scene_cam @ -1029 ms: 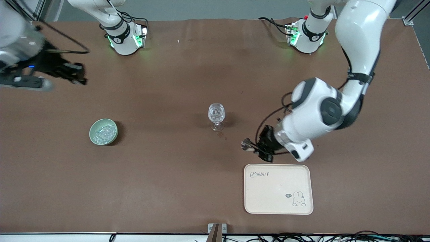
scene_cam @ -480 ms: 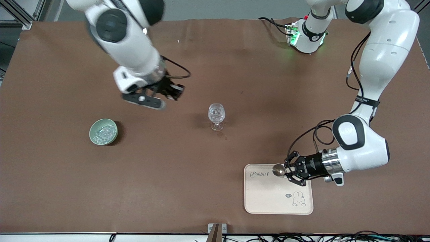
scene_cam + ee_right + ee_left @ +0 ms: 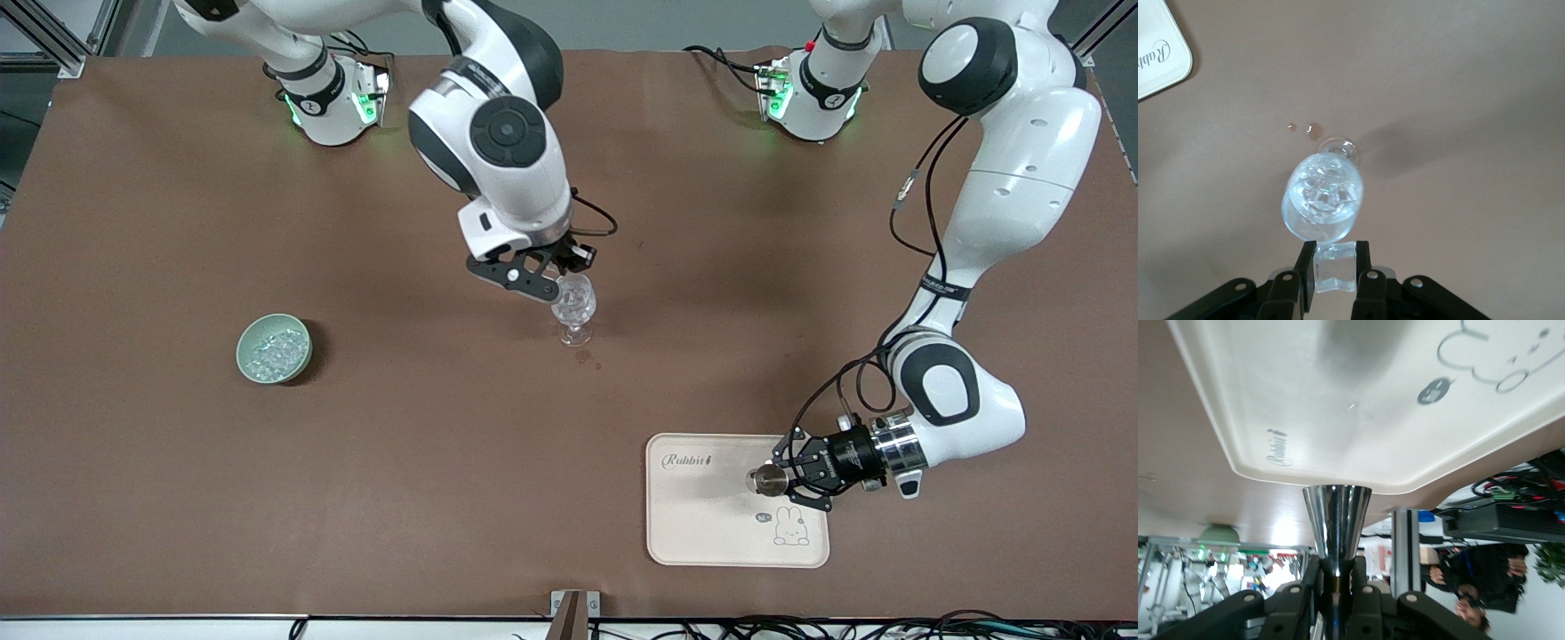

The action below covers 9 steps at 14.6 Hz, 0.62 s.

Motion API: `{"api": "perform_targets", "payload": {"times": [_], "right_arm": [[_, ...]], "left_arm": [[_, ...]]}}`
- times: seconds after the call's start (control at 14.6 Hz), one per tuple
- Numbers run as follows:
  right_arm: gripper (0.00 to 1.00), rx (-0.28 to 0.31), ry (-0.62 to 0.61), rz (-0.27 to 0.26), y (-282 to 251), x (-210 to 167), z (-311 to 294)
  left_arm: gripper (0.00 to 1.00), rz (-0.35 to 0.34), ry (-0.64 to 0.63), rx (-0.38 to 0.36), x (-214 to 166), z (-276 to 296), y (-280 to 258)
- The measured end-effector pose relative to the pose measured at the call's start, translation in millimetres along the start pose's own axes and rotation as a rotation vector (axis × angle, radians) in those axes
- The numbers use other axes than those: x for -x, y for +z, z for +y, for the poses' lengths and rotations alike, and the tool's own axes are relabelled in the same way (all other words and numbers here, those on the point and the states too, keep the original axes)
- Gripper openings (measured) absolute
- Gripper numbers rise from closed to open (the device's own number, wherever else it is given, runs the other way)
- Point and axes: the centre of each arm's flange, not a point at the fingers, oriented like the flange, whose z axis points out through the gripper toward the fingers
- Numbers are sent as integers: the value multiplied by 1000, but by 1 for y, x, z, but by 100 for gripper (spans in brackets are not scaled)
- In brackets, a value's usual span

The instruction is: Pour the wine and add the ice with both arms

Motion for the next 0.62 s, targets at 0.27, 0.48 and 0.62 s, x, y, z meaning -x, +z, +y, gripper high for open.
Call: {"api": "perform_targets", "payload": {"times": [0.27,0.48,0.62], "right_arm": [[27,-26,3,1,22,-2,-13],[27,-21,-1,17,23,-3,-13],[27,-19,-1,16,23,-3,-13]], "left_arm": [[21,-19,-6,22,-47,1,-2],[21,-29,-33,25,-69,-1,-2],[22,-33,-34,28,-70,0,-3]]}}
